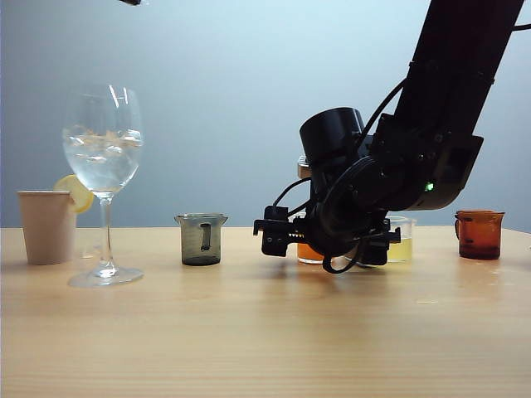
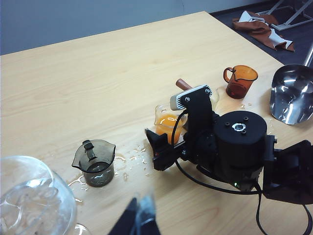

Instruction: Pick up the second measuring cup from the left, pour the orange juice inside into the goblet, and finally put the measuring cup back in its original place.

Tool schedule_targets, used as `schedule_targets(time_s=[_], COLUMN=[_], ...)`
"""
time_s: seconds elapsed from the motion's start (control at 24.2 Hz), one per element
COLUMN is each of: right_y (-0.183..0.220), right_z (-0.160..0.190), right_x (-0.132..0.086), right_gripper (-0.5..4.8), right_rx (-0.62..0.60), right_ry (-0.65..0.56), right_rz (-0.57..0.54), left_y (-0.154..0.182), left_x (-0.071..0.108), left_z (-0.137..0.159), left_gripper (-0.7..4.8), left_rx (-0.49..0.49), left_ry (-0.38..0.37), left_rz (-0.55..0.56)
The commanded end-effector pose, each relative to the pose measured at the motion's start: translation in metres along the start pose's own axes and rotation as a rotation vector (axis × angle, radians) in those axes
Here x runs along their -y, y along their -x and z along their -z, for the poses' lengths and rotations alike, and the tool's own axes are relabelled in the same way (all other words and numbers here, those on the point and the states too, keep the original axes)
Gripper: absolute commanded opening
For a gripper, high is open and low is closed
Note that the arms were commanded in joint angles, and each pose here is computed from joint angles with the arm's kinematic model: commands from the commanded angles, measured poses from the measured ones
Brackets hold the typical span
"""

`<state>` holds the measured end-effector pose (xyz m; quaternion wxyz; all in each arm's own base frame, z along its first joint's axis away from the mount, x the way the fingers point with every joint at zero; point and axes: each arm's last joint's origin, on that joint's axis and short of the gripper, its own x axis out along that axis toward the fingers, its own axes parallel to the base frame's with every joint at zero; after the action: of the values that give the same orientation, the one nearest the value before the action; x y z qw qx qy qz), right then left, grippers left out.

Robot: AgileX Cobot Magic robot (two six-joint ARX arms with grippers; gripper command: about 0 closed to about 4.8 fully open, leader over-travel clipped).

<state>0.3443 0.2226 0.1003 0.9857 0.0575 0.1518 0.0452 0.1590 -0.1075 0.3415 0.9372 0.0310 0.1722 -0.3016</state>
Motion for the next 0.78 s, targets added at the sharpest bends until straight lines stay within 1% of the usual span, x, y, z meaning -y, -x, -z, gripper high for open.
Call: schedule_targets(time_s=[0.04,0.29,0.37,0.41,0.5,0.78], right_y=[0.0000,-0.0002,-0.0001,-0.0001,-0.0001,0.0001], right_z=[-0.0041,-0.0046,-0.0051,-0.0053,-0.0051,-0.0056], right_x=[-0.0006,-0.0003,-0.0005,-0.0007,-0.0010,-0.0015], right_gripper=[4.79,4.79,3.84,3.13,2.12,2.09], right_rx=[0.025,0.027,0.031,0.032,0.028,0.027], right_ry=[-0.010,-0.012,-0.014,-0.015,-0.014,-0.015], right_rz=[-0.003,-0.005,-0.008,-0.011,-0.024,-0.035], left_y=[0.0008,0.0008,0.0008,0.0008,0.0008,0.0008], left_x=[0.0000,0.0000,0.0000,0.0000,0.0000,0.0000], left_z=[-0.0022,-0.0022,-0.0022,-0.0022,-0.0022,-0.0022], left_gripper=[-0.03,-0.03,-0.03,-0.03,-0.03,-0.03], left_rx=[0.016,0.016,0.016,0.016,0.016,0.016], left_ry=[-0.004,-0.004,-0.004,-0.004,-0.004,-0.004], left_rz=[0.001,0.001,0.001,0.001,0.001,0.001])
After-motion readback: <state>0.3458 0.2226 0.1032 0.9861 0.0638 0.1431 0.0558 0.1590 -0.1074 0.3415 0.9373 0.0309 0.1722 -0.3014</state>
